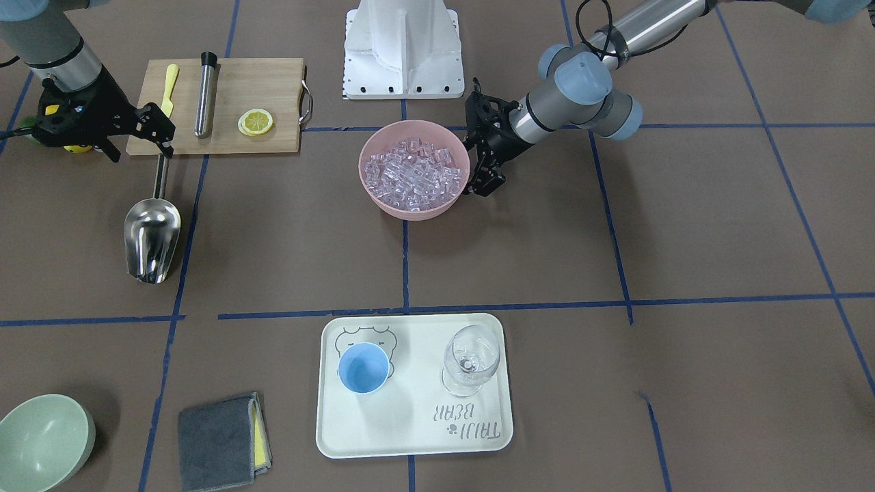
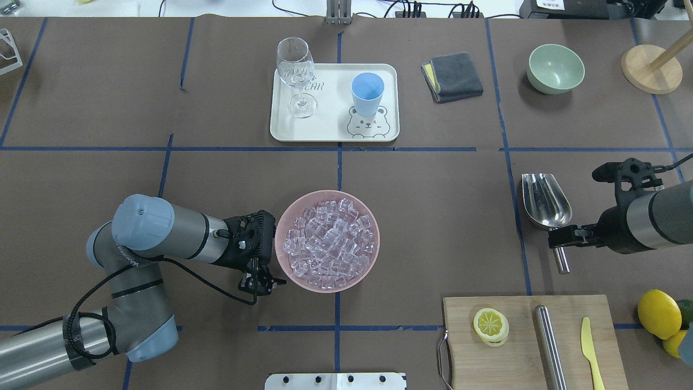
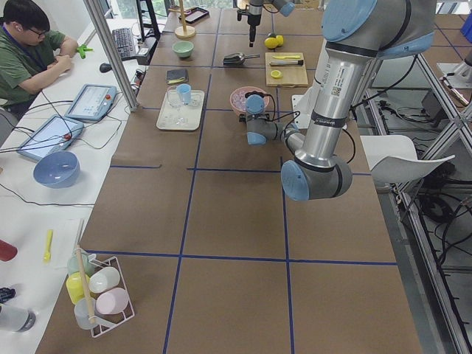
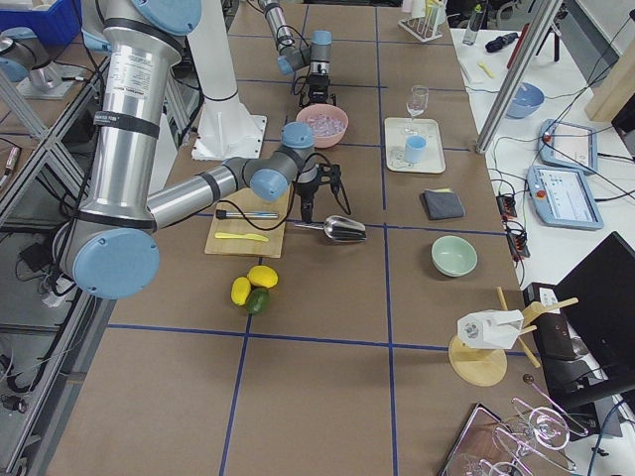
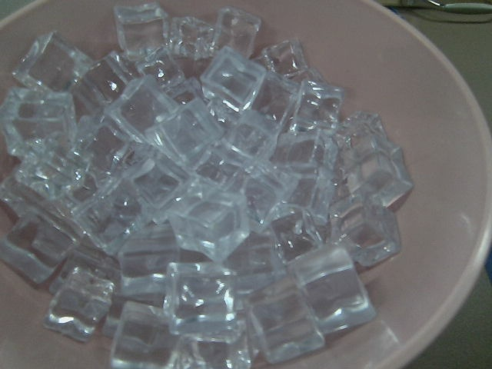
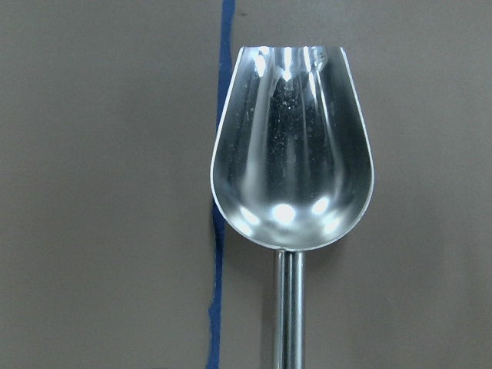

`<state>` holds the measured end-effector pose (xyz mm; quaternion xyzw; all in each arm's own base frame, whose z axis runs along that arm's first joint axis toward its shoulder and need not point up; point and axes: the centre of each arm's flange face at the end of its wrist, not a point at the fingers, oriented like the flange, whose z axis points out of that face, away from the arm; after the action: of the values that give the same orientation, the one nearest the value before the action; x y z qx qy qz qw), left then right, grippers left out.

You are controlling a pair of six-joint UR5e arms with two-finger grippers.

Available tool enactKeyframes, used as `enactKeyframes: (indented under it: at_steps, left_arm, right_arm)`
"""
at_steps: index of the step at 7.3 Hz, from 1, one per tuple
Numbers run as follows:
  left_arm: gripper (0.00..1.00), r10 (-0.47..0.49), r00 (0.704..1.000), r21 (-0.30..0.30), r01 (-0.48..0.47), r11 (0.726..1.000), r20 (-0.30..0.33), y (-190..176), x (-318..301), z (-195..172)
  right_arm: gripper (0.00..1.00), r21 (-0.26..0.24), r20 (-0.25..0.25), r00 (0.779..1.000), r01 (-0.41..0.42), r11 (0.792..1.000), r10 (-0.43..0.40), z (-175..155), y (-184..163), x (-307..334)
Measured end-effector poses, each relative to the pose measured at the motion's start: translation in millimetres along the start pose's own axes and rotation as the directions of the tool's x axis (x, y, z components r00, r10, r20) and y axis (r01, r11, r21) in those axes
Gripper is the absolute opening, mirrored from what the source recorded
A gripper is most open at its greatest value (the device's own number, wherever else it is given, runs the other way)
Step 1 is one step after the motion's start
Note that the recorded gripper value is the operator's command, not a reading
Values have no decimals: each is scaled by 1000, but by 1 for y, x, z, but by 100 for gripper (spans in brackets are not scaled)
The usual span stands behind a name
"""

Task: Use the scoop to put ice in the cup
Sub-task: 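Close right gripper on the metal scoop handle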

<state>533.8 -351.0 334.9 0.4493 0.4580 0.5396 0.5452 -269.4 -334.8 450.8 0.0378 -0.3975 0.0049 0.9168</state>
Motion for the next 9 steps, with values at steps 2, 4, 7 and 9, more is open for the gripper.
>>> enactKeyframes:
  at_steps: [2,4,7,9]
  left_arm:
    - [100,0,1000,-1,0,1000,1,1,-1,-1]
    - [100,0,1000,-1,0,1000,2,1,-1,-1]
    - [100,0,1000,0,0,1000,2,0,0,0]
    - [100,1,1000,1,-1,1000,3,0,-1,-1]
  right_arm:
    - [96,-34,-23,1000,2,999,-2,24,2,3]
    - [85,-55,-44,999,-9,998,6,40,3,9]
    - [79,-72,-42,999,-6,997,3,50,3,-1]
    - [67,-84,-45,999,2,996,-5,58,5,-4]
